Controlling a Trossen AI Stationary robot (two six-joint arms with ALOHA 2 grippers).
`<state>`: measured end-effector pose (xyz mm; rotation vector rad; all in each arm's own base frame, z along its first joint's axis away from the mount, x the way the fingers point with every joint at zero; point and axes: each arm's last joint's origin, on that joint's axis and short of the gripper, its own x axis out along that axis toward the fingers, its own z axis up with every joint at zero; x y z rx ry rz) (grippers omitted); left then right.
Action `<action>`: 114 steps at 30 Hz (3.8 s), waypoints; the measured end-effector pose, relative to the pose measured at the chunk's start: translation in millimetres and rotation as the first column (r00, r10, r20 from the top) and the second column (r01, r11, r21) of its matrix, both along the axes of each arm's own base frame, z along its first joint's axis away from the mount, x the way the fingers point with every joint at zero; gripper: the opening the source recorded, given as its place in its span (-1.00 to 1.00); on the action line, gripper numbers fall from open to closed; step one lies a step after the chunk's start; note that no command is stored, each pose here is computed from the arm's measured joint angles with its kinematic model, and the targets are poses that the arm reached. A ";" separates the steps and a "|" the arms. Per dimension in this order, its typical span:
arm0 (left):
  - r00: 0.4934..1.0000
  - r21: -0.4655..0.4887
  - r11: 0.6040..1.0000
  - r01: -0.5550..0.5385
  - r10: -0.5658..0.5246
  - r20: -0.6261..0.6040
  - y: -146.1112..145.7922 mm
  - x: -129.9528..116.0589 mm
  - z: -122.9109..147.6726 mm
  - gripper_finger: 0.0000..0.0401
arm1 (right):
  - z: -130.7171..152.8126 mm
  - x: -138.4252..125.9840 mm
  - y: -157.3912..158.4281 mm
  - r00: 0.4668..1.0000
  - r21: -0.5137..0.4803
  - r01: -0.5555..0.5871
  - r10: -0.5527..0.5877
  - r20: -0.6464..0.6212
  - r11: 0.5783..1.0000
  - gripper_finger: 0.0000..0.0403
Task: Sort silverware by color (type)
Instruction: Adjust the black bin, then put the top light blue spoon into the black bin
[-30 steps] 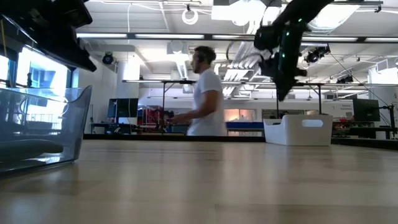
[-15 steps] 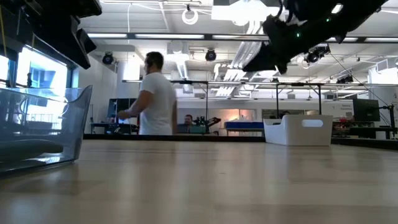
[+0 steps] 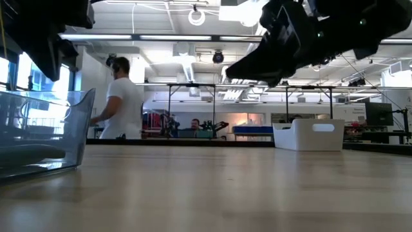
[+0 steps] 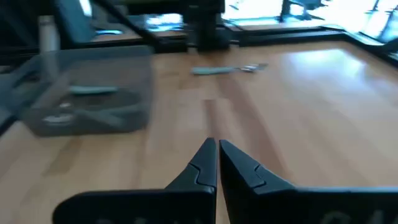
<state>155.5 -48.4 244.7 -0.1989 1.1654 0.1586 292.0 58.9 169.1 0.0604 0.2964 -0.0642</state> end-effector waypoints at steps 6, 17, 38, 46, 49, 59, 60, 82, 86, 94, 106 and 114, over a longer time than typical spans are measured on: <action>0.991 -0.018 0.993 -0.116 0.115 -0.073 4.3 -13.5 -10.1 -0.90 | -31.8 50.9 48.4 0.985 -0.010 -0.169 0.169 -0.019 0.986 -1.00; 0.963 -0.056 0.967 -0.247 0.239 -0.123 8.6 -27.7 -32.0 -0.99 | -64.0 139.5 106.1 0.903 -0.025 -0.410 0.402 -0.154 0.912 -1.00; 0.933 -0.038 0.939 -0.342 0.334 -0.132 12.2 -35.5 -38.0 -0.98 | -62.7 191.7 108.0 0.890 -0.090 -0.454 0.445 -0.100 0.887 -1.00; 0.930 -0.027 0.936 -0.352 0.346 -0.124 14.7 -34.5 -38.0 -0.98 | -61.5 190.5 102.1 0.879 -0.083 -0.467 0.451 -0.156 0.881 -1.00; 0.929 -0.030 0.933 -0.359 0.355 -0.104 18.8 -29.5 -38.2 -0.98 | -45.1 183.1 101.6 0.878 -0.100 -0.447 0.414 -0.241 0.889 -1.00; 0.887 0.026 0.888 -0.459 0.460 -0.044 44.6 -17.5 -39.0 -0.81 | -11.9 126.7 81.0 0.920 -0.196 -0.271 0.194 -0.340 0.942 -1.00; 0.879 0.036 0.880 -0.473 0.475 -0.039 47.6 -17.2 -39.5 -0.75 | -12.1 118.8 76.3 0.930 -0.208 -0.245 0.170 -0.326 0.947 -1.00; 0.697 -0.069 0.707 -0.704 0.669 -0.258 83.4 -22.1 -90.1 -0.18 | 101.0 40.0 2.4 0.998 -0.372 0.041 -0.025 0.049 0.927 -1.00; 0.687 -0.077 0.702 -0.708 0.660 -0.304 84.3 -15.2 -98.7 -0.18 | 102.3 39.3 1.9 0.998 -0.380 0.063 -0.046 0.054 0.923 -1.00; 0.717 -0.108 0.725 -0.681 0.629 -0.300 86.7 -2.6 -108.4 -0.22 | 101.5 39.7 1.9 0.998 -0.381 0.062 -0.046 0.051 0.922 -1.00; 0.760 -0.068 0.792 -0.607 0.553 -0.343 86.8 -3.5 -112.9 -0.77 | 101.0 39.7 1.9 0.998 -0.376 0.063 -0.048 0.049 0.925 -1.00; 0.821 -0.121 0.837 -0.534 0.480 -0.310 86.4 4.0 -102.1 -0.96 | 100.6 39.7 1.9 0.998 -0.377 0.062 -0.048 0.046 0.924 -1.00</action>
